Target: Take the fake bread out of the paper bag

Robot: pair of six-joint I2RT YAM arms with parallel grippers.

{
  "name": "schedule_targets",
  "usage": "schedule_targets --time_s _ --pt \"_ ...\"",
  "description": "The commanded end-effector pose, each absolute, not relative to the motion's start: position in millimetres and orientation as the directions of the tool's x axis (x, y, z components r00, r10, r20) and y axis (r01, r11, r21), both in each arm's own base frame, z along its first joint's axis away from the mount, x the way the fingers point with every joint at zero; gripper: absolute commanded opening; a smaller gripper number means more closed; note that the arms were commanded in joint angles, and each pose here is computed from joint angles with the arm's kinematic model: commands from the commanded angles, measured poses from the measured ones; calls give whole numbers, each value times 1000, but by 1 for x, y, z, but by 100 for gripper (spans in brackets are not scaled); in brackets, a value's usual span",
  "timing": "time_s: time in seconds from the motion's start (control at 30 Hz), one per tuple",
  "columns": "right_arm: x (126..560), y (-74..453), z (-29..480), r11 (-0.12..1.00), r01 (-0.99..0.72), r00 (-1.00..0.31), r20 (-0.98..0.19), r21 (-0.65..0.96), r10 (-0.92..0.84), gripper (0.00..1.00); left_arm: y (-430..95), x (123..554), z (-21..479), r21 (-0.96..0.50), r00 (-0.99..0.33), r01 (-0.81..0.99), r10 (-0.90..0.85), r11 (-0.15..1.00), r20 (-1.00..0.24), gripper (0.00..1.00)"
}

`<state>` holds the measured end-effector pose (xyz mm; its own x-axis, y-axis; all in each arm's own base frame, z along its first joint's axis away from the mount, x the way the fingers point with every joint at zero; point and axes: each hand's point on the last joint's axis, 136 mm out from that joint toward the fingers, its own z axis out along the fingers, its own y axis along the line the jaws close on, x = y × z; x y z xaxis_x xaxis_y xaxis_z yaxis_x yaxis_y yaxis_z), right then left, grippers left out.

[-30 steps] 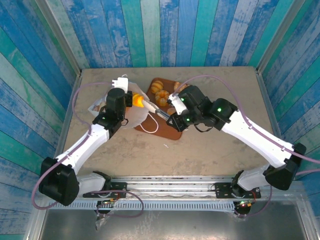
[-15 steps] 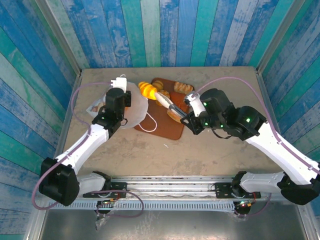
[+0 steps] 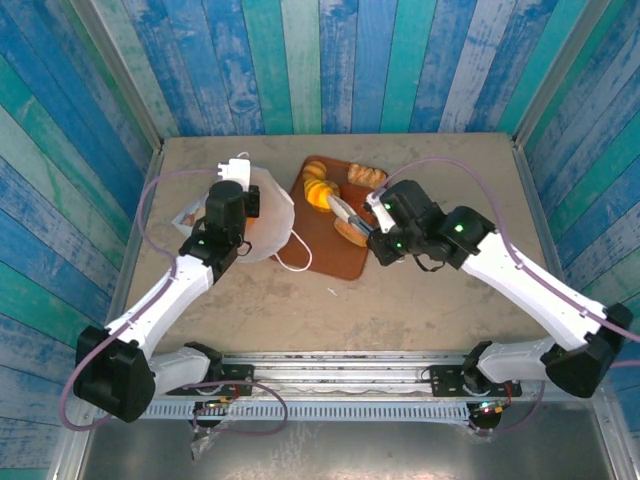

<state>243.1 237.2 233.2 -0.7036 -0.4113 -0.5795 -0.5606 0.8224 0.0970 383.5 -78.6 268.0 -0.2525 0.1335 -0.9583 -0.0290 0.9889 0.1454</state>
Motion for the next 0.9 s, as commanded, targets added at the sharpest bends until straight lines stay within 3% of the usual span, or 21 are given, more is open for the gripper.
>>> schedule_targets --time_s 0.0,0.43,0.87 --pt "260 253 235 816 -569 -681 -617 107 -394 10 -73 377 289 127 -195 -49 116 991 -974 0" --pt "286 284 180 791 -605 -706 -524 93 -478 9 -71 375 295 123 -185 -56 111 991 -976 0" --pt "309 293 162 800 -593 -720 -505 94 -475 9 -74 377 294 122 -188 -42 112 992 -976 0"
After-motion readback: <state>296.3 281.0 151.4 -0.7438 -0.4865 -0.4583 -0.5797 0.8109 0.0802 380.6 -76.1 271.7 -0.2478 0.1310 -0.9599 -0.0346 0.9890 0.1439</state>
